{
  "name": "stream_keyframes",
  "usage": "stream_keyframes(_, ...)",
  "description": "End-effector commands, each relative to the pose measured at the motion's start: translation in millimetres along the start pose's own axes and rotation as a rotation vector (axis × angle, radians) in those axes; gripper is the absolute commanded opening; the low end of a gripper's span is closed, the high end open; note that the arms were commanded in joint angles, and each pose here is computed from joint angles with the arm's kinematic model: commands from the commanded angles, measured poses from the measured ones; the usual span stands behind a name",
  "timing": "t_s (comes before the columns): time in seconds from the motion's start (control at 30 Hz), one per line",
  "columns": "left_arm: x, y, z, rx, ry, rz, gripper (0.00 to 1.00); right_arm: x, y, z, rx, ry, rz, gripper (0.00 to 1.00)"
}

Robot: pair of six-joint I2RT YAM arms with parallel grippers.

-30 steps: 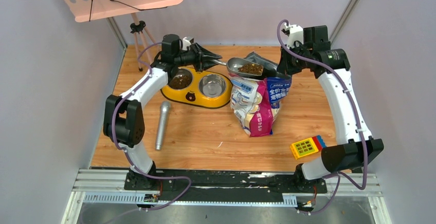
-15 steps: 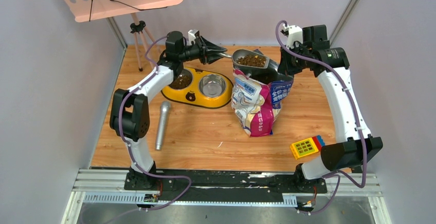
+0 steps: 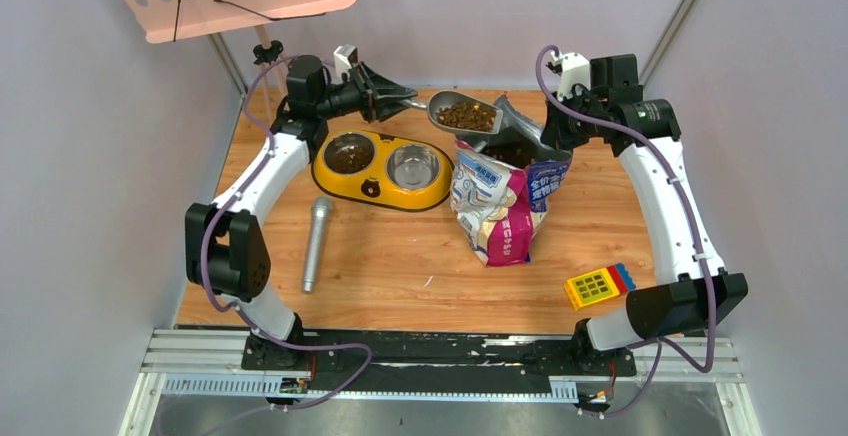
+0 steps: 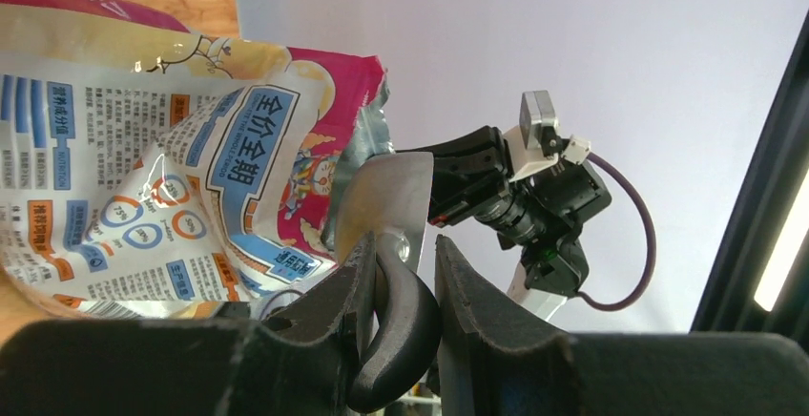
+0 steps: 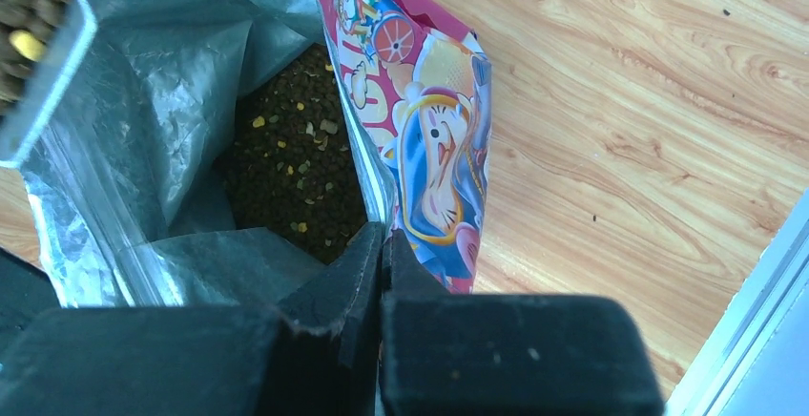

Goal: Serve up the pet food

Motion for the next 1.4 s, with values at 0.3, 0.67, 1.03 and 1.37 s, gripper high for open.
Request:
stream_keyframes(0.3, -4, 12, 81, 0.059, -0.161, -0.080, 0.00, -11, 0, 11, -0.028, -0.034, 0.016, 0.00)
stream_keyframes(0.67, 33, 63, 136, 0.099, -0.348, -0.018, 0.00, -8, 4, 22, -0.025, -0.084, 0.021, 0.00)
stream_keyframes(1.03, 73, 118, 128, 0.206, -0.403, -0.128, 0.00, -16, 9, 34, -0.028, -0.107, 0.019, 0.00)
stream_keyframes(1.37, 102, 160, 114, 0.334, -0.405, -0.154, 0.00, -24, 10, 42, -0.038, -0.111, 0.000, 0.00)
Point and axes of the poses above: each gripper's point midway between its finger pads, its own z axis back along the fingers, its own y axis along the line the jaws close on, x = y × z, the point moved 8 cm from there along z, back along the fingers, and after that the axes turned 1 degree about z, right-handed, at the moved point
